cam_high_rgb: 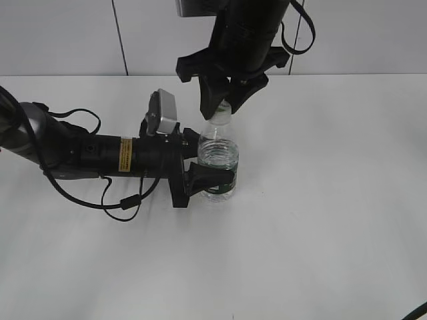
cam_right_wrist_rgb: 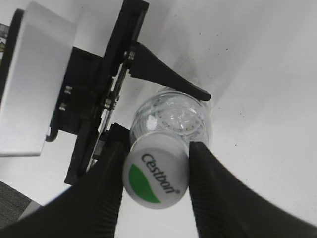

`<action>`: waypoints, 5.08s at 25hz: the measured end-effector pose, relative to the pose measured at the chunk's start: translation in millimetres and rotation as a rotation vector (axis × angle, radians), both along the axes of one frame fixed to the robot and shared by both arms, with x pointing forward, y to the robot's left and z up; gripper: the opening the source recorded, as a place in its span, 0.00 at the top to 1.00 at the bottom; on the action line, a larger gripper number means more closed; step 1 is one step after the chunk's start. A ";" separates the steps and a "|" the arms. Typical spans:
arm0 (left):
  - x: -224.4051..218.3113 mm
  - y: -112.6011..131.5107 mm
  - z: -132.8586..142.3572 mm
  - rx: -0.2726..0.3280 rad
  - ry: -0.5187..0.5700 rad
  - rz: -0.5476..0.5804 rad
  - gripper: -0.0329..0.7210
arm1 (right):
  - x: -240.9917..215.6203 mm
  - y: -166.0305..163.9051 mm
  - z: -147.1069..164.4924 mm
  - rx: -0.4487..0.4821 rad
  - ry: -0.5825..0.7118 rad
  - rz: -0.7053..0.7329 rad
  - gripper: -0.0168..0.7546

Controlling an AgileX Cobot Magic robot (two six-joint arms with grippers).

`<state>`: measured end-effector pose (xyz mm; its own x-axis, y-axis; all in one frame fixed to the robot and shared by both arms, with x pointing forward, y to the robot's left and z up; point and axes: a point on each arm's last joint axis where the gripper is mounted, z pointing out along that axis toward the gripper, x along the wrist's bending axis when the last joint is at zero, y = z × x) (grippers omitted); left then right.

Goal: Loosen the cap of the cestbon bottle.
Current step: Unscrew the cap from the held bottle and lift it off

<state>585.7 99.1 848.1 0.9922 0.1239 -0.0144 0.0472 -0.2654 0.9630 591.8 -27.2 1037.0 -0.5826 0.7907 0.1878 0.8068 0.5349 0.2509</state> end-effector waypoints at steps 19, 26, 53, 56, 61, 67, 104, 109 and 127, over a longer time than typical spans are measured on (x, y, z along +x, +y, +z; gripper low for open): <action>-0.2 -0.3 0.0 0.000 0.000 -0.001 0.41 | 0.2 1.2 1.1 -0.071 -0.254 0.795 0.59; -0.2 -0.3 0.1 -0.001 0.000 -0.001 0.41 | -0.9 2.1 1.4 -0.103 -0.401 1.264 0.59; -0.2 -0.3 0.1 -0.001 0.000 -0.001 0.41 | -4.9 6.3 33.1 0.046 -0.279 0.675 0.33; -0.2 -0.3 0.1 -0.001 0.000 -0.001 0.41 | -2.9 3.6 32.1 0.048 -0.179 0.372 0.33; -0.2 -0.3 0.1 -0.001 0.000 -0.001 0.41 | -0.4 -0.2 31.3 0.046 -0.091 0.050 0.33; 0.1 -0.3 1.7 0.001 0.001 0.002 0.41 | -0.8 -0.9 29.2 0.056 -0.043 -0.078 0.34; 0.1 -0.2 1.9 0.008 -0.001 0.001 0.41 | -8.1 -1.0 5.4 -0.001 0.018 -0.065 0.59; 0.1 -0.2 1.9 0.008 0.000 0.001 0.41 | -8.1 -1.0 5.4 -0.021 -0.041 0.127 0.59; -0.6 -0.2 2.0 0.012 -0.010 -0.011 0.41 | -7.5 -1.1 5.7 -0.149 -0.416 1.323 0.59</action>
<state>585.1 98.9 850.1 0.9935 0.1134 -0.0026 0.0342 -0.2777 0.9601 584.3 -28.3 1042.7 -0.8962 -0.3867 -0.2176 -0.4309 0.8755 0.2188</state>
